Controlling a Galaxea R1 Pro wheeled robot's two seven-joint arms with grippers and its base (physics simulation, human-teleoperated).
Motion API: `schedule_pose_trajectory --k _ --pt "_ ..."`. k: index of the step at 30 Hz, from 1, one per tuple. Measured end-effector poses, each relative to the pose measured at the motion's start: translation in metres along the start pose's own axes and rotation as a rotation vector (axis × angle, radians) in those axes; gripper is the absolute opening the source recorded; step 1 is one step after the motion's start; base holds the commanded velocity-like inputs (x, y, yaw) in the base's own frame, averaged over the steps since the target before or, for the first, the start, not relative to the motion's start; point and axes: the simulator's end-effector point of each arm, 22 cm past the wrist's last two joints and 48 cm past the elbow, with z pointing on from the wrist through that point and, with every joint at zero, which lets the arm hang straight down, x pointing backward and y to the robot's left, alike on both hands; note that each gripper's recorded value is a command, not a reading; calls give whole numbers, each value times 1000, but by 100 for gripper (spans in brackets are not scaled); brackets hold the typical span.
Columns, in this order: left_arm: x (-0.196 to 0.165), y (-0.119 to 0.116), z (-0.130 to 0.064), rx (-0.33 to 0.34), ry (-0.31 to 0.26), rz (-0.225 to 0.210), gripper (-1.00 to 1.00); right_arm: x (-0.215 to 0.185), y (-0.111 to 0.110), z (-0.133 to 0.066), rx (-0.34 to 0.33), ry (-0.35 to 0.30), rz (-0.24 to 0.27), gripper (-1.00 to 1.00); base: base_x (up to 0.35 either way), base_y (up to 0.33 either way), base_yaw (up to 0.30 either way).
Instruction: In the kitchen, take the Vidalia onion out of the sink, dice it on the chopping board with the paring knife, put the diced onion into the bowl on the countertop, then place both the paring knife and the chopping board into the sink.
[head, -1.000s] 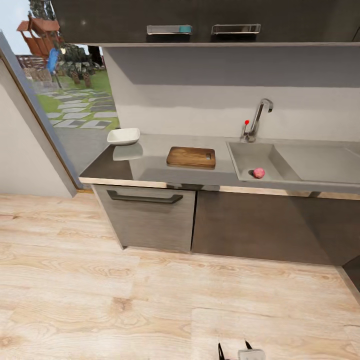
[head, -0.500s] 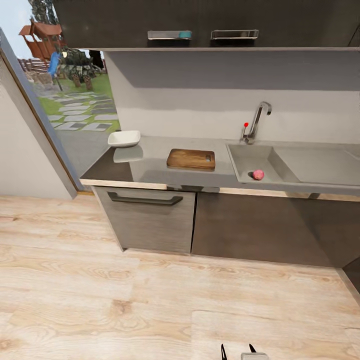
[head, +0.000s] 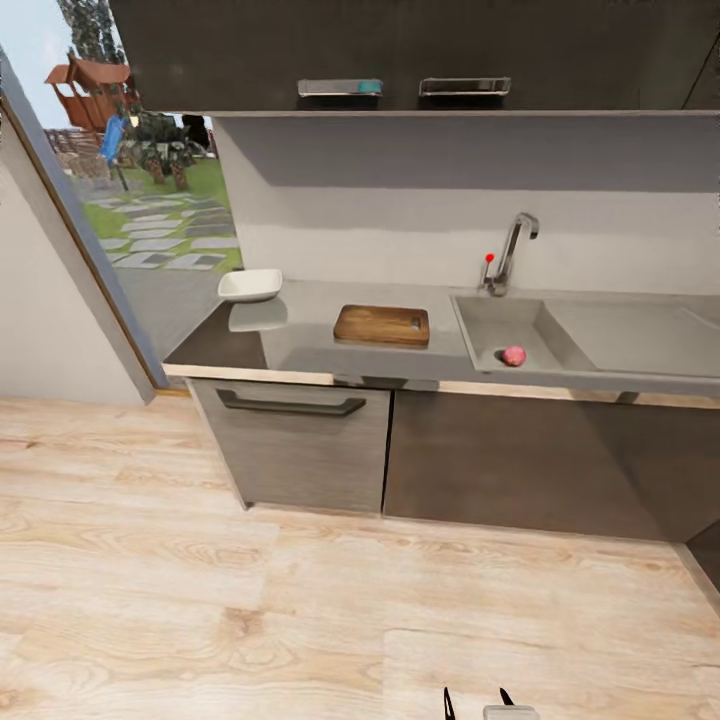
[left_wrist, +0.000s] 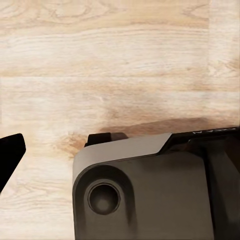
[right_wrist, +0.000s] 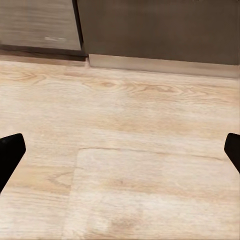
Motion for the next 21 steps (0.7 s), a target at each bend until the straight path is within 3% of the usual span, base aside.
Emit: schedule_pose_trajectory --k 21 --pt "-13 1 1 -2 -33 2 100 -14 -1 2 1 -32 0 100 0 0 0"
